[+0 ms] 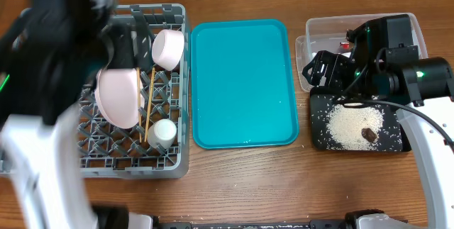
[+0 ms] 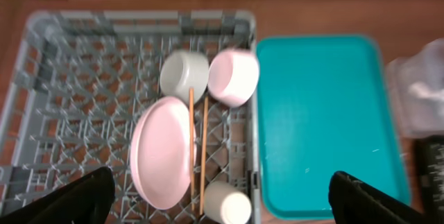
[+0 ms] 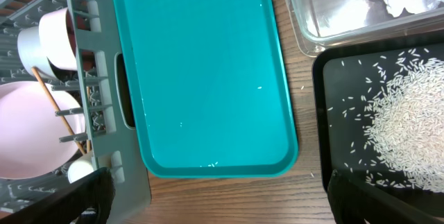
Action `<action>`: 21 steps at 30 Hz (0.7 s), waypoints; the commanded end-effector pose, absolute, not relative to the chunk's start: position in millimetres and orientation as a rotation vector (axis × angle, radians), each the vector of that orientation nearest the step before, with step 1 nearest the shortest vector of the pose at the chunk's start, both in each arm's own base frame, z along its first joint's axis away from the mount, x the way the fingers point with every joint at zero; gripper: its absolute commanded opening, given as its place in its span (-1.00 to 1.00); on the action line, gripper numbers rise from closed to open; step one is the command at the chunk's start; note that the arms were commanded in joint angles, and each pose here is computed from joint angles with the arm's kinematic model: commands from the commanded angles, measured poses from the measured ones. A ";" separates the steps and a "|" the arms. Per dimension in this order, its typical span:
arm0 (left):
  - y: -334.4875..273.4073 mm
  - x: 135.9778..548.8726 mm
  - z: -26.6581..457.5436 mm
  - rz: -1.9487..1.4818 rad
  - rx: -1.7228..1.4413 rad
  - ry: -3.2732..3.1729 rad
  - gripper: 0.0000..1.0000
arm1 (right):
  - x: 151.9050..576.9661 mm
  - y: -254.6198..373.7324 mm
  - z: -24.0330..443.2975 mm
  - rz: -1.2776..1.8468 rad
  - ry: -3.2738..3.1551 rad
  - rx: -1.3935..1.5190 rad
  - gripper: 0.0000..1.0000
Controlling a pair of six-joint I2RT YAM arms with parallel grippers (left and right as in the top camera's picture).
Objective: Sort waste into correct bins and load items into the dishwasher
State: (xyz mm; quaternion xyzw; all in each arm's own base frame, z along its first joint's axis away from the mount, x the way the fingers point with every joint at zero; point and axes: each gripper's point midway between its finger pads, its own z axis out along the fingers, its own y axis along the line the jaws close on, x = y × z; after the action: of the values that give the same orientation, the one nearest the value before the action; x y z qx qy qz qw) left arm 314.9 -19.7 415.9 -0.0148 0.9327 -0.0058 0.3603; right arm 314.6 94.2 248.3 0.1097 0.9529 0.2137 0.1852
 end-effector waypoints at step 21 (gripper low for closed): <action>-23.1 254.5 463.5 -0.094 -0.020 2.232 0.99 | 327.5 41.7 350.6 0.311 1.996 0.183 1.00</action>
State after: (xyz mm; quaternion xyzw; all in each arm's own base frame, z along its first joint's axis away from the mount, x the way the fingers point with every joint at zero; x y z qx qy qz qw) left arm 251.2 -18.5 465.8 -0.0109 0.8960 -0.0289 0.4430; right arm 343.7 61.3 332.6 0.0846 0.8731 0.1638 0.4514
